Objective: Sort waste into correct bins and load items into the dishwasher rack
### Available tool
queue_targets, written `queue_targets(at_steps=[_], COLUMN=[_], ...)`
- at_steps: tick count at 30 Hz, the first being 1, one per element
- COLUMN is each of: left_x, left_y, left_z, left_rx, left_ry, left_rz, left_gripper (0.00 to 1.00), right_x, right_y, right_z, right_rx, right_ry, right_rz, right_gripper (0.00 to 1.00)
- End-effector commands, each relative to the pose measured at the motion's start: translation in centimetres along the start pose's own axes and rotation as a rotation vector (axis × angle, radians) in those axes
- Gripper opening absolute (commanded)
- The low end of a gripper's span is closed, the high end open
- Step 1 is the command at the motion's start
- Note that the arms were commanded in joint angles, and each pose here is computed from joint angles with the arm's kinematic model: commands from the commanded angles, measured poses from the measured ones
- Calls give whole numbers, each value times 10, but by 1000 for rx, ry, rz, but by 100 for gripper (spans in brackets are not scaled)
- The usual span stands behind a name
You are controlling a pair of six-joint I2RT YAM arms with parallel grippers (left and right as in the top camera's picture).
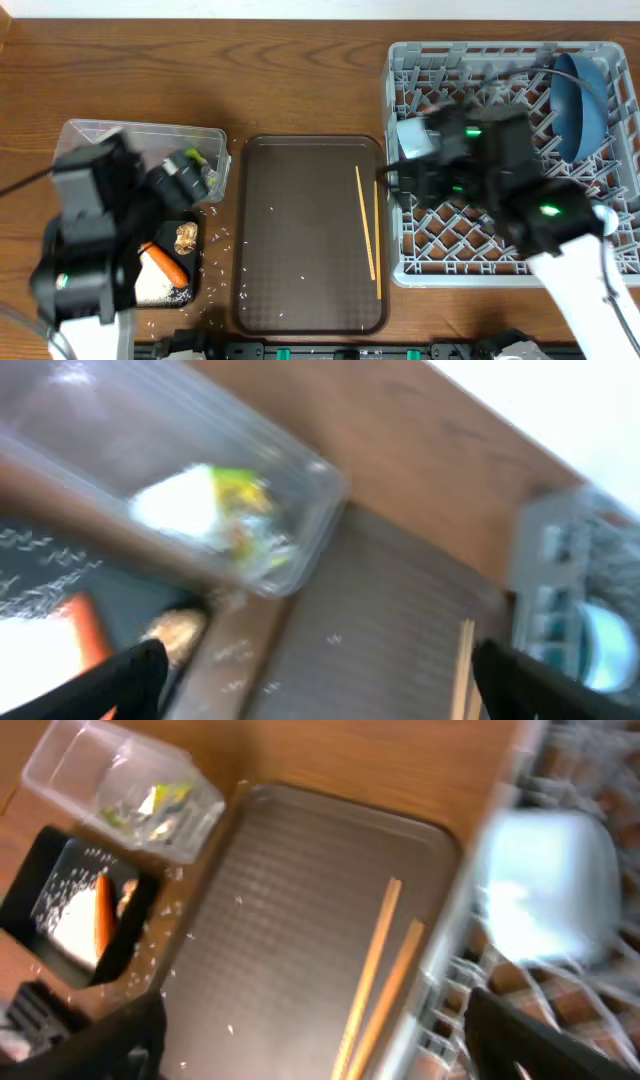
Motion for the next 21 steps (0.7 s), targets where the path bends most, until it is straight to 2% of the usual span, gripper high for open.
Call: queue_targets(at_steps=[1, 3, 7, 12, 16, 21], left_x=[8, 15, 21, 23, 22, 22], left_y=[25, 33, 43, 44, 45, 45], left_z=[-14, -17, -17, -13, -11, -9], left_rx=[-168, -220, -301, -308, -310, -311], left_ry=[-1, 33, 82, 113, 124, 130], left_rz=[18, -6, -23, -26, -27, -28], left_gripper=[98, 98, 98, 98, 98, 98], right_x=[3, 12, 36, 54, 62, 76], right_y=[18, 21, 6, -11, -20, -32], right_z=[40, 67, 115, 157, 183, 207], right_rx=[53, 129, 334, 410, 436, 468], right_ry=[39, 80, 179, 284, 320, 375], right_rz=[8, 42, 162, 177, 175, 180], right_gripper=[85, 77, 74, 75, 81, 74])
Point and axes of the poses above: each gripper's point midway between its finger pads, its own z axis out along the fingers, its own y axis along the line the jaws close on, x = y × z, the point moved 8 cm from there along -z, back along the fingers, and after that the axes turned 9 degrees about z, right-handed, at the moved point
